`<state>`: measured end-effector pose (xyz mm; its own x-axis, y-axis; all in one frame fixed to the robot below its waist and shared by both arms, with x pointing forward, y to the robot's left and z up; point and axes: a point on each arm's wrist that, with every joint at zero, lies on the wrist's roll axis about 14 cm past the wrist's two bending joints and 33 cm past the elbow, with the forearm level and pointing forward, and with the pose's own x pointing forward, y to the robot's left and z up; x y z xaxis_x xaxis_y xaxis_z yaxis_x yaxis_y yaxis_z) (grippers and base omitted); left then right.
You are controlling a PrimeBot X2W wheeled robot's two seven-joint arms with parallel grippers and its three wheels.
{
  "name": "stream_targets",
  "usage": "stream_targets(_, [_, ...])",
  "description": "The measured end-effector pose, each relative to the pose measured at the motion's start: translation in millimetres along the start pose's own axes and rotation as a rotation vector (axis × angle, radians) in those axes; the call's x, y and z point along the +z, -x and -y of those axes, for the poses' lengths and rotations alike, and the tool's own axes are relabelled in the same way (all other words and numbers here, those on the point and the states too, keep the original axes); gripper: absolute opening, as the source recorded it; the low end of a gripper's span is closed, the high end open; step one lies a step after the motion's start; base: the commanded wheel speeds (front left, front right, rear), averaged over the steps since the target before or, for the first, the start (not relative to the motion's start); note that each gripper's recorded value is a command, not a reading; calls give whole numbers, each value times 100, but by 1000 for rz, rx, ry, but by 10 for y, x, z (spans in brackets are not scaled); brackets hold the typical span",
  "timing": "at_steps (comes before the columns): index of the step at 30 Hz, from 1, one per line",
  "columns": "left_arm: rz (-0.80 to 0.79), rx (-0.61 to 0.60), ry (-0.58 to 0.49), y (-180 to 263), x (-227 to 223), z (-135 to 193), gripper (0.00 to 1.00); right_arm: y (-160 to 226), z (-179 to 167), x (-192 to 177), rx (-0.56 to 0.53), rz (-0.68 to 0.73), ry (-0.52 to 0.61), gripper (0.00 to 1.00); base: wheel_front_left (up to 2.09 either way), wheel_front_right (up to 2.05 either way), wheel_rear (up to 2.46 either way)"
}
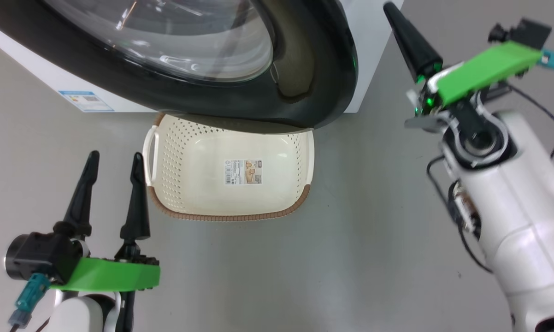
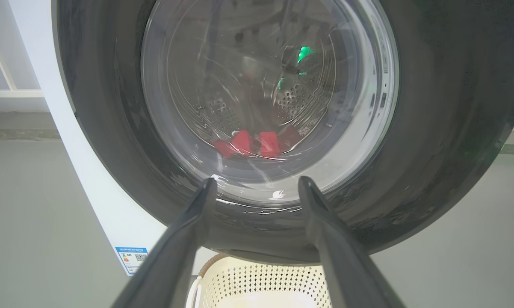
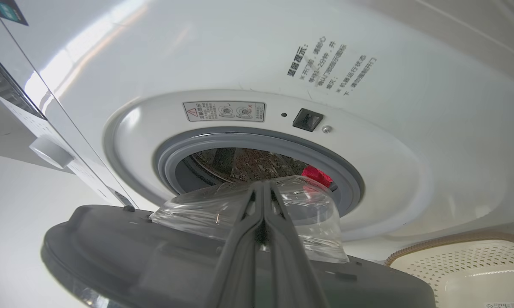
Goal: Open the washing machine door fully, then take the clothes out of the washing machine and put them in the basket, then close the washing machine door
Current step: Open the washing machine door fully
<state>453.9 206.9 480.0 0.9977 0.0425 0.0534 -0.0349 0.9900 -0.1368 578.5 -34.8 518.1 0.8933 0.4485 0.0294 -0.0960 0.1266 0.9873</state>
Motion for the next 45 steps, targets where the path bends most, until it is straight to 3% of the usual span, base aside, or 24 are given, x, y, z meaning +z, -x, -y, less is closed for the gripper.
stream_targets(9, [-14,5,-5,22,-38,-23,100,-224,-189,-167,33,-265,-146,0,0,0,0])
stream_targets(19, [-23,15,-10,51,-57,-65,100,-221,-226,-443,30,-498,-150,0,0,0,0])
stream_targets(45, [47,21,-17,164,264,-80,100,94,-467,-928,47,-671,-67,0,0,0,0])
